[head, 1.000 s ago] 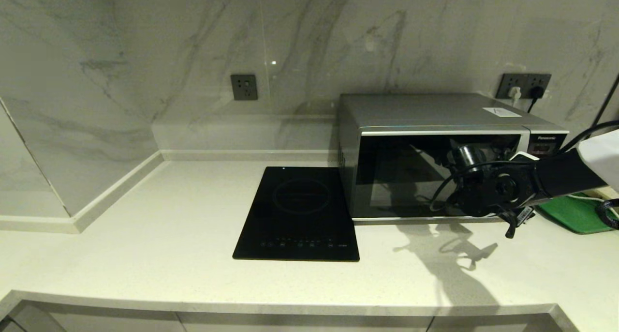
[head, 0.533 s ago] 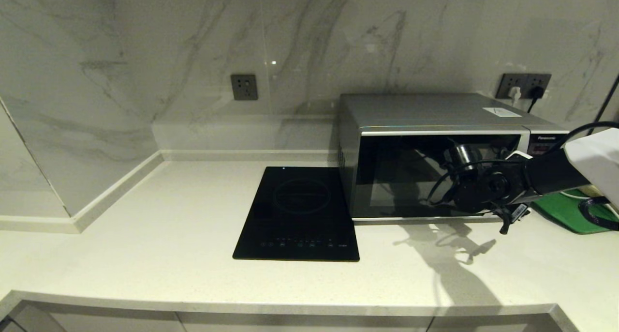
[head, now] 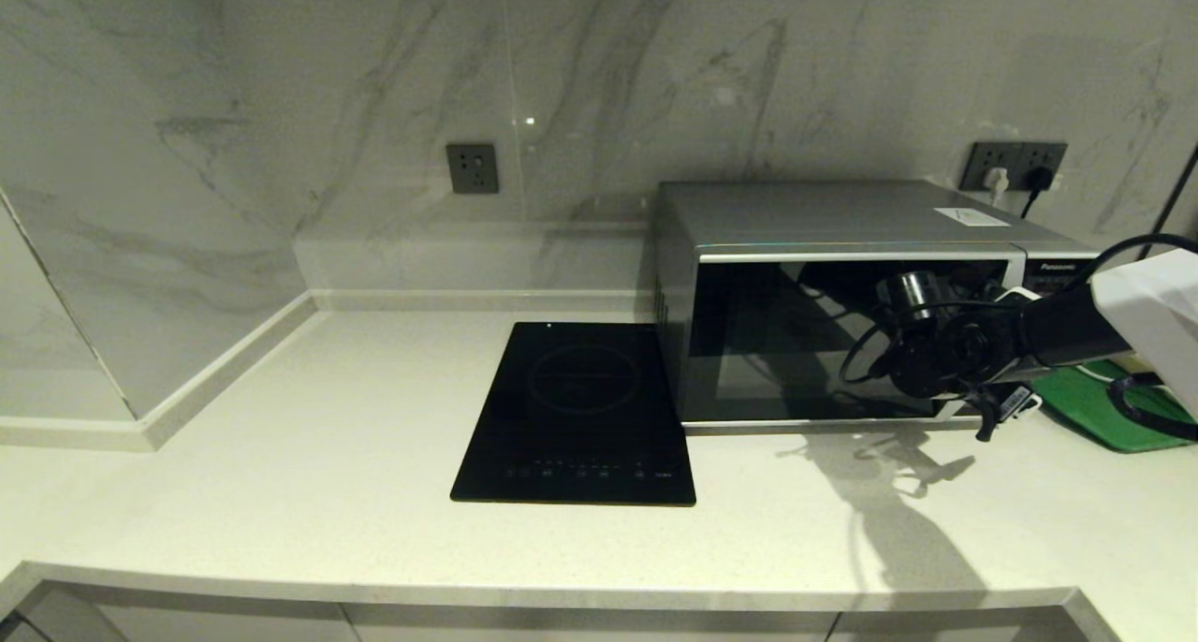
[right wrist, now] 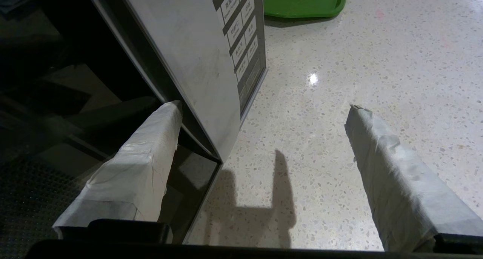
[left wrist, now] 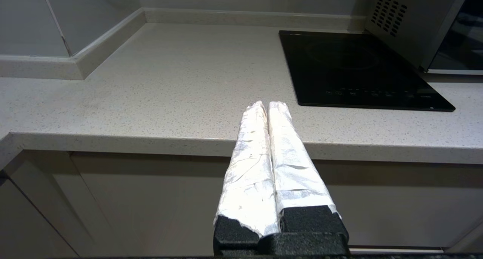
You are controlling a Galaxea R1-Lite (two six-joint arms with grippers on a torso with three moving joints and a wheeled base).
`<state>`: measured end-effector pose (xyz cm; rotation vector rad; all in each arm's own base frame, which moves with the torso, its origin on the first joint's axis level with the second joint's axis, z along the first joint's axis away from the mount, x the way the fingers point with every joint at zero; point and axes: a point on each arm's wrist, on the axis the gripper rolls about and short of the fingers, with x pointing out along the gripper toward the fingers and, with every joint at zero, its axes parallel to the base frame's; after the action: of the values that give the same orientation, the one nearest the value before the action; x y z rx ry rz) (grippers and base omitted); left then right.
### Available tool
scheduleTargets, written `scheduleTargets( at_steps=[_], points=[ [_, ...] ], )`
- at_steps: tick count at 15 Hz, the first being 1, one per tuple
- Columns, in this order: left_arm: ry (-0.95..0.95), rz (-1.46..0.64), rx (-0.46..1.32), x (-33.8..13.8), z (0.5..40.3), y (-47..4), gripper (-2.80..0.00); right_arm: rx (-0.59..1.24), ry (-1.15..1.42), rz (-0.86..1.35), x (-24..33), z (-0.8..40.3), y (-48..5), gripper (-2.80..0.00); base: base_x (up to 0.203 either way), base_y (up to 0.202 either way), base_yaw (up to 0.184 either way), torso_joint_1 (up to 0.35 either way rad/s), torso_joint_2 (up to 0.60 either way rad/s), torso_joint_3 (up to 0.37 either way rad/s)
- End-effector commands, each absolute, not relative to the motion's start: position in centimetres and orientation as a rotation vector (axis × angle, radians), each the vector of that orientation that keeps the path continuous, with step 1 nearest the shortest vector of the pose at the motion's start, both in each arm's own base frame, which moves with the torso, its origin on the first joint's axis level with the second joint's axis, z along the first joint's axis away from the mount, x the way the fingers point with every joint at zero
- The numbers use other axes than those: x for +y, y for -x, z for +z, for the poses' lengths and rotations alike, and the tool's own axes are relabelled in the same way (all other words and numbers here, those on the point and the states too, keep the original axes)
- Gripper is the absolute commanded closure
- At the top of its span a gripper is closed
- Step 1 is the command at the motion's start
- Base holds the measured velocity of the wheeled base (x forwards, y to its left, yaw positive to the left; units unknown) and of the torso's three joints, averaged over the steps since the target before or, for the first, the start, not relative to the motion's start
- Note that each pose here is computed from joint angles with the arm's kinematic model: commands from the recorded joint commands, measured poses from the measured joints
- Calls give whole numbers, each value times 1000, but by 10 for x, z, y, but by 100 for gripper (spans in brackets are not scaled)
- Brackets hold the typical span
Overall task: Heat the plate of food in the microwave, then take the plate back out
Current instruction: Open the microwave oven
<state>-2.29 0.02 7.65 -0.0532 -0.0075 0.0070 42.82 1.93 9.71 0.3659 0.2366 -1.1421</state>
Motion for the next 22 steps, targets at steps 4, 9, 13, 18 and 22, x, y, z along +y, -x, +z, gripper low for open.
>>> scheduleTargets(
  at_steps=[4, 9, 13, 18, 22],
  points=[
    [54, 8, -8, 0, 77, 23, 0, 220, -373, -1187, 3, 98, -429, -280, 0, 0, 0, 0, 0, 0],
    [54, 7, -8, 0, 77, 23, 0, 203, -364, -1223, -5, 100, -424, -280, 0, 0, 0, 0, 0, 0],
    [54, 7, -8, 0, 77, 23, 0, 207, -363, -1234, -9, 100, -420, -280, 0, 0, 0, 0, 0, 0],
    [54, 7, -8, 0, 77, 23, 0, 222, -366, -1253, -16, 113, -387, -280, 0, 0, 0, 0, 0, 0],
    [54, 7, -8, 0, 77, 23, 0, 257, -365, -1181, 8, 112, -380, -280, 0, 0, 0, 0, 0, 0]
  ],
)
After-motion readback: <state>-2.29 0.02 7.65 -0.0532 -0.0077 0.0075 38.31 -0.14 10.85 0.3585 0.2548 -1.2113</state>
